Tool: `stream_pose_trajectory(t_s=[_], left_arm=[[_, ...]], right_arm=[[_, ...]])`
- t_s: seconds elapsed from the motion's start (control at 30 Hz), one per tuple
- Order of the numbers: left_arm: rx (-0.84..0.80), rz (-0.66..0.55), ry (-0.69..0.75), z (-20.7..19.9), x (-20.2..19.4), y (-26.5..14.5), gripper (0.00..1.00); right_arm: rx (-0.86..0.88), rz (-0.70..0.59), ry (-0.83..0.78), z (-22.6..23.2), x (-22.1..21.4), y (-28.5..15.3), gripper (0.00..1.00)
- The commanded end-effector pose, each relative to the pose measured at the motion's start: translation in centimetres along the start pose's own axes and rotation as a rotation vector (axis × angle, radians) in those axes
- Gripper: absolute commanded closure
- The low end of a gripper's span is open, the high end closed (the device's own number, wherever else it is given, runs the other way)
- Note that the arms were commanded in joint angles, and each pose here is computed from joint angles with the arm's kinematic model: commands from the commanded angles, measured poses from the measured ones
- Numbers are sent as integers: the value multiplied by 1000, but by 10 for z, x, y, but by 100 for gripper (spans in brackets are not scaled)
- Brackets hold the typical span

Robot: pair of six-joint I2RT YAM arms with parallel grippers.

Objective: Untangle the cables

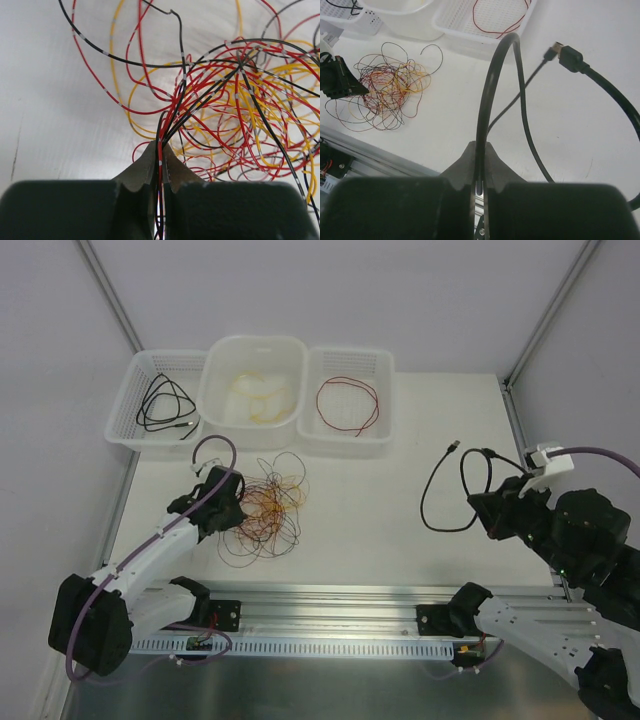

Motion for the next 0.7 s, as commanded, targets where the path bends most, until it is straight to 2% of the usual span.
stream_pose_trajectory(t_s=[0.0,0.1,0.13,0.2,0.23,0.27,0.33,0.37,0.47,0.5,0.57,0.67], left_arm=[[-121,61,76,-29,-2,-14,99],[-219,91,170,-53,-16,-31,93],[-243,91,189,-58,-18,-36,91],[-305,101,219,-71,-23,-48,82],[-322,105,229,-73,-25,-52,77],[-343,107,232,-77,-25,-56,62],[-390,108,238,-81,-24,-66,45],[-410,103,238,-83,-23,-70,31],[-500,81,227,-92,-16,-92,13],[-546,75,222,-95,-13,-104,3],[-607,55,220,-103,-6,-121,1],[-732,88,227,-121,-5,-152,1]], right_arm=[[25,4,-27,9,5,15,99],[73,17,-30,24,3,36,99],[96,61,-41,33,-10,51,99],[124,57,-38,44,-11,68,99],[127,106,-48,49,-23,83,99],[136,109,-44,53,-24,92,99],[156,138,-37,61,-32,107,99],[162,140,-30,64,-37,115,99],[174,164,-22,70,-44,130,99],[171,165,-19,70,-43,132,99],[174,175,-20,71,-41,134,99],[223,139,-11,79,-22,129,100]])
Point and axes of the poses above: each gripper's point midway between its finger pads, its own y axis out along the fingers, its own z axis along the line the jaws close on, x = y × z, the point moved 1 cm from there along -y, back along the fingers, and after that the axes turned 13 degrees about -y, right-handed, at the moved point
